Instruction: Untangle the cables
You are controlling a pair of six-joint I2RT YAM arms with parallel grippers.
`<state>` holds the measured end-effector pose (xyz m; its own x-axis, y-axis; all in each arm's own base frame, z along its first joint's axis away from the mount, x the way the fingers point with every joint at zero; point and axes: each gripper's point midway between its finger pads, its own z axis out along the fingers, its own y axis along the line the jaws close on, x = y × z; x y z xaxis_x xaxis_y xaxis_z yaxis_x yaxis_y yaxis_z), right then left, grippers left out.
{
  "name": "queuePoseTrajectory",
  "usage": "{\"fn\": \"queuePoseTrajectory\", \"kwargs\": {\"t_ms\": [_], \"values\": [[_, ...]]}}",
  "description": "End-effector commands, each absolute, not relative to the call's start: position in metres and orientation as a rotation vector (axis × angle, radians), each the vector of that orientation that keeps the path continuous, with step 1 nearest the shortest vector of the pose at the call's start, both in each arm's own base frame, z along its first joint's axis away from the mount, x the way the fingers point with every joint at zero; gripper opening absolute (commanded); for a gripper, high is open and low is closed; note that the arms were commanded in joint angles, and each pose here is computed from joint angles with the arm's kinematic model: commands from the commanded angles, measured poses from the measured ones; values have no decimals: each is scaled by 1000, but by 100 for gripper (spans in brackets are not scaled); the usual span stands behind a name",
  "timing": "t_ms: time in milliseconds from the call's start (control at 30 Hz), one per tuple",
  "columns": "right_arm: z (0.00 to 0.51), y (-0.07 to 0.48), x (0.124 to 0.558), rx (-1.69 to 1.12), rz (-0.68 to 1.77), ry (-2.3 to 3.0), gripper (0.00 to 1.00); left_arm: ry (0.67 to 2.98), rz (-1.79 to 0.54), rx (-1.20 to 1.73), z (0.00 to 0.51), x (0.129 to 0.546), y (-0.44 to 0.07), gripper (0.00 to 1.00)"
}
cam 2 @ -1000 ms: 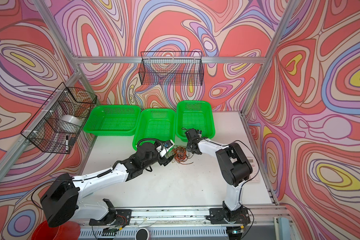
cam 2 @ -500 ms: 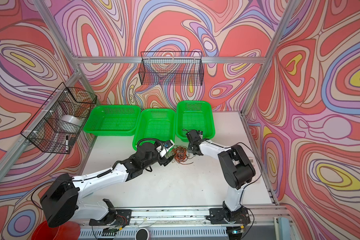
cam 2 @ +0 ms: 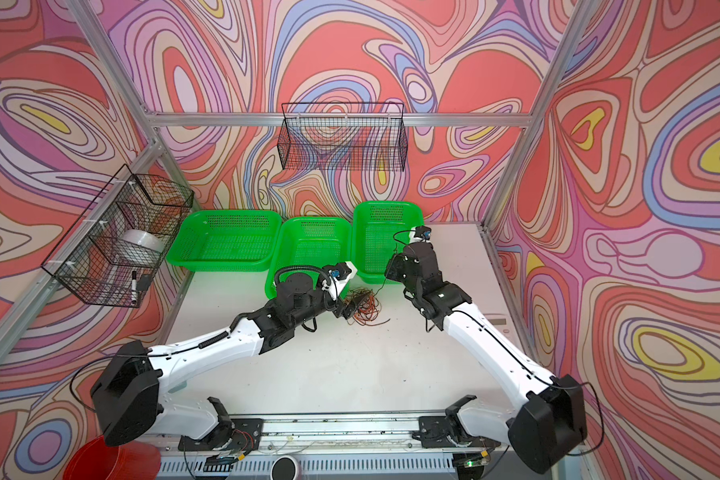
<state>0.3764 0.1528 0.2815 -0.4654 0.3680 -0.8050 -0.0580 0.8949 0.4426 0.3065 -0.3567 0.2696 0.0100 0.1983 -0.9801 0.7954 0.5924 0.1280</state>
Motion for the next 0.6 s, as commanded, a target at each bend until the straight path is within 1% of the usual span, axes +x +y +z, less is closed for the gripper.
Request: {"fn": "queuePoseTrajectory", "kwargs": {"t_ms": [0,133,233,433,500,567], "values": [[323,170,371,85,594,1909,0,1457,-699,812,296,307,-376,90],[350,175,361,10,635,1852,0,1446,-763,809,298,306,-392,89],[363,179,353,-41,661,1816,0,1444,-754,832,294,304,-406,89],[382,179,341,-96,684,1764,0,1471,-720,729,289,329,-413,88],[384,178,337,-103,682,1756,0,1458,-716,702,292,334,-415,86],[389,177,333,-113,688,1741,0,1462,-688,657,295,342,-413,83]]}}
